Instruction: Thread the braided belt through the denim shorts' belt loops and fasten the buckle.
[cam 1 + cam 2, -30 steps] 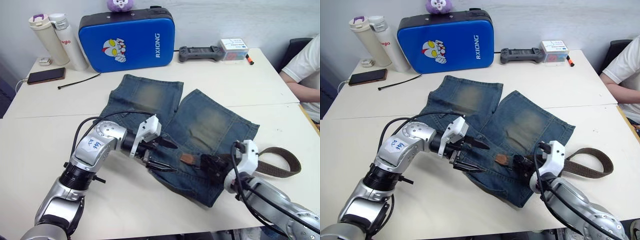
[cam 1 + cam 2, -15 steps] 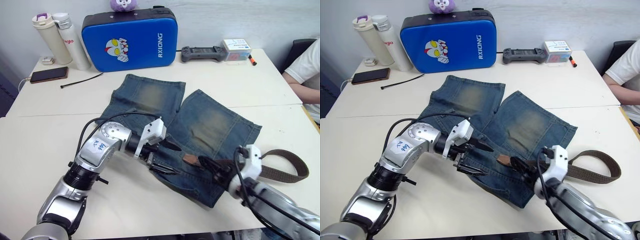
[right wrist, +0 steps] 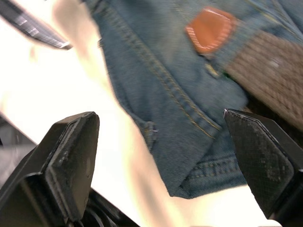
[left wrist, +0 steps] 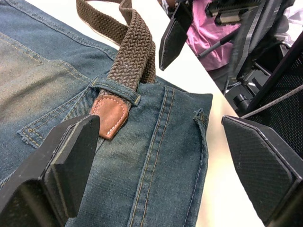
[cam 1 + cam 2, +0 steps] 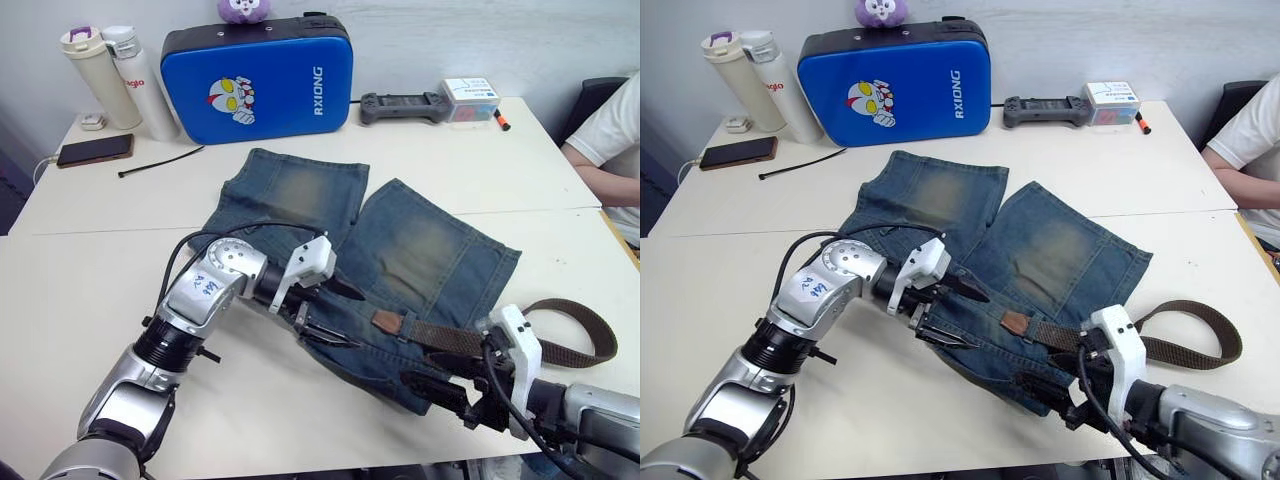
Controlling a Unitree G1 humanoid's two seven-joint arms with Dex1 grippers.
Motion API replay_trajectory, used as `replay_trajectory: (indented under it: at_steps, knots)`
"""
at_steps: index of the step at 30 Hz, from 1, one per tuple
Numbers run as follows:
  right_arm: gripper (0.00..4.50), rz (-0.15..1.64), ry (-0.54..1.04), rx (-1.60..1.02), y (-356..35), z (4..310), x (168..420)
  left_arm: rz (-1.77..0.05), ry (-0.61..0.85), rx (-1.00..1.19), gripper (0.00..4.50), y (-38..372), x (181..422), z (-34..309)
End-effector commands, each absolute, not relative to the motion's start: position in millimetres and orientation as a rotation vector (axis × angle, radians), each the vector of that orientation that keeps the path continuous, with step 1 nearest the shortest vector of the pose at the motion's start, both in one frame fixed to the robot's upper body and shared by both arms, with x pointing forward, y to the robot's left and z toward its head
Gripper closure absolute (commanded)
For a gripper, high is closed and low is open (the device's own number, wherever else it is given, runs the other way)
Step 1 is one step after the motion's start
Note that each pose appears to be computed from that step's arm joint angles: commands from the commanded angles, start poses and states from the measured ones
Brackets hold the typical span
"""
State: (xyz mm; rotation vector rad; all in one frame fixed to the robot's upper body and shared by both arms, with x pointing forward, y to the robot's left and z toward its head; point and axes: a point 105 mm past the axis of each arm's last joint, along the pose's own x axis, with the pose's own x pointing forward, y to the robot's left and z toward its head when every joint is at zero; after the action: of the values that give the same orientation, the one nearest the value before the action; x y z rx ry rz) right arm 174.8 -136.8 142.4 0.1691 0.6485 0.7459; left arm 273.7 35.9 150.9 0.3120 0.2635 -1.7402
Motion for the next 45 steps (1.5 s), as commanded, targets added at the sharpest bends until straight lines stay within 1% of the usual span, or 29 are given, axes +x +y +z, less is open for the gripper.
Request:
replay_trajectory:
  at_steps: [1,5,7,12,15,18,21,22,23,24,25,27,29,32,36,40,45]
  knots:
    - [0.03,1.015,0.552,-0.201,-110,156,154,-1.722,0.245,0.346,0.00,45,275,158]
    - [0.03,1.078,0.533,-0.413,-113,146,159,-1.709,0.256,0.355,0.00,50,276,158]
    - [0.03,1.101,0.526,-0.458,-113,139,159,-1.702,0.261,0.363,0.00,52,276,157]
    - [0.03,1.191,0.574,-0.535,-110,105,152,-1.679,0.285,0.370,0.00,60,274,159]
    - [0.03,1.203,0.574,-0.581,-110,92,154,-1.675,0.303,0.375,0.00,64,272,159]
    - [0.83,1.137,0.564,-0.684,-120,74,170,-1.666,0.316,0.379,0.00,66,272,159]
    - [2.16,1.084,0.525,-0.769,-130,73,185,-1.662,0.315,0.377,0.00,66,271,160]
    - [2.68,1.084,0.514,-0.796,-133,73,187,-1.661,0.314,0.376,0.00,66,271,160]
    - [3.09,1.088,0.503,-0.831,-137,74,189,-1.660,0.312,0.373,0.00,65,271,160]
    - [3.40,1.094,0.494,-0.865,-142,75,190,-1.659,0.310,0.369,0.00,64,271,159]
    - [3.88,1.100,0.487,-0.894,-147,76,192,-1.659,0.308,0.365,0.00,63,271,159]
    - [4.45,1.105,0.483,-0.937,-159,79,194,-1.660,0.304,0.360,0.00,61,270,158]
    - [4.45,1.095,0.488,-0.955,-172,83,199,-1.663,0.299,0.354,0.00,59,270,157]
    - [4.45,1.079,0.493,-1.039,-202,94,213,-1.679,0.286,0.343,0.00,54,269,155]
    - [4.45,1.118,0.439,-1.186,-230,104,225,-1.699,0.263,0.335,0.00,44,271,155]
    - [4.45,1.122,0.355,-1.282,-243,115,242,-1.717,0.245,0.335,0.00,37,272,156]
    - [4.45,1.159,0.335,-1.293,-245,117,245,-1.735,0.229,0.331,0.00,30,272,156]
